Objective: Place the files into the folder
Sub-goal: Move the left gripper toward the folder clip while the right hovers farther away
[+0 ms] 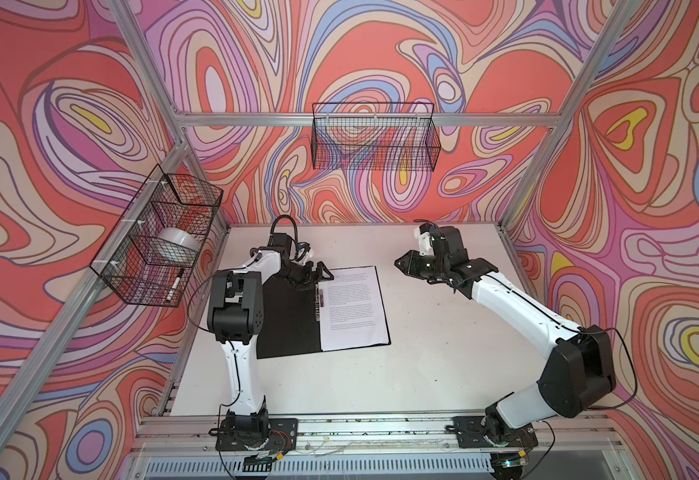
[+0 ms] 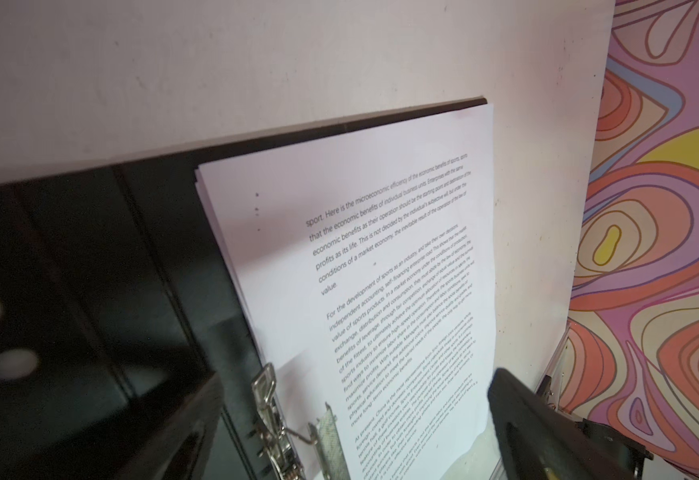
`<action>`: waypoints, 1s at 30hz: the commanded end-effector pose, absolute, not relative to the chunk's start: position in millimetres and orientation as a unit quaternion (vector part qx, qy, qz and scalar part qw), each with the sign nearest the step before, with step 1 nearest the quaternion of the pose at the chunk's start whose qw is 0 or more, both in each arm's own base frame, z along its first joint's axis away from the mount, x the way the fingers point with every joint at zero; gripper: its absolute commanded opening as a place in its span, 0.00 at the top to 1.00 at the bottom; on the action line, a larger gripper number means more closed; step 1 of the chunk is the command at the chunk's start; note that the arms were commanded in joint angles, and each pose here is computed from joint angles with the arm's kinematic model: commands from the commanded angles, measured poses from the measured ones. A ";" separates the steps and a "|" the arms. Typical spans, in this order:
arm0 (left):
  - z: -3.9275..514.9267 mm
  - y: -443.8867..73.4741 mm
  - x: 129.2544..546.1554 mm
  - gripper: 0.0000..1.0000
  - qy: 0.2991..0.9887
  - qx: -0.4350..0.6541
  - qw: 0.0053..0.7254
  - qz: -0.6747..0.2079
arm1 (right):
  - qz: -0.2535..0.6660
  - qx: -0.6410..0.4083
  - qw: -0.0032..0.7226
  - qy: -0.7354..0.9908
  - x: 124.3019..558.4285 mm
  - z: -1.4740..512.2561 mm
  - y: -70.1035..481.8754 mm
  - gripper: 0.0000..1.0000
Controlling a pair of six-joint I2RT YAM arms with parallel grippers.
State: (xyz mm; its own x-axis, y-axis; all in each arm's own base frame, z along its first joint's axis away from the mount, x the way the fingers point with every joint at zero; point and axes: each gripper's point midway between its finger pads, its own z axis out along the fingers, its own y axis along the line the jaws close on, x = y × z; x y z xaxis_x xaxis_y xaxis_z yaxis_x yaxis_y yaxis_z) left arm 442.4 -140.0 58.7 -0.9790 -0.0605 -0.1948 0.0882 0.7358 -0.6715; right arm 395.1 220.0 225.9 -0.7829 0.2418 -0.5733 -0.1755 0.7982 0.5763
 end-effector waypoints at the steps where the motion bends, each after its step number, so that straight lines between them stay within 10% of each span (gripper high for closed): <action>1: 60.7 -147.7 448.0 0.00 0.920 0.009 0.100 -0.378 | 0.312 0.019 0.351 0.883 393.0 241.3 213.0 0.76; 30: 126.1 -177.4 407.5 0.02 0.880 0.033 0.095 -0.464 | 0.314 0.015 0.358 0.879 400.2 241.4 216.1 0.76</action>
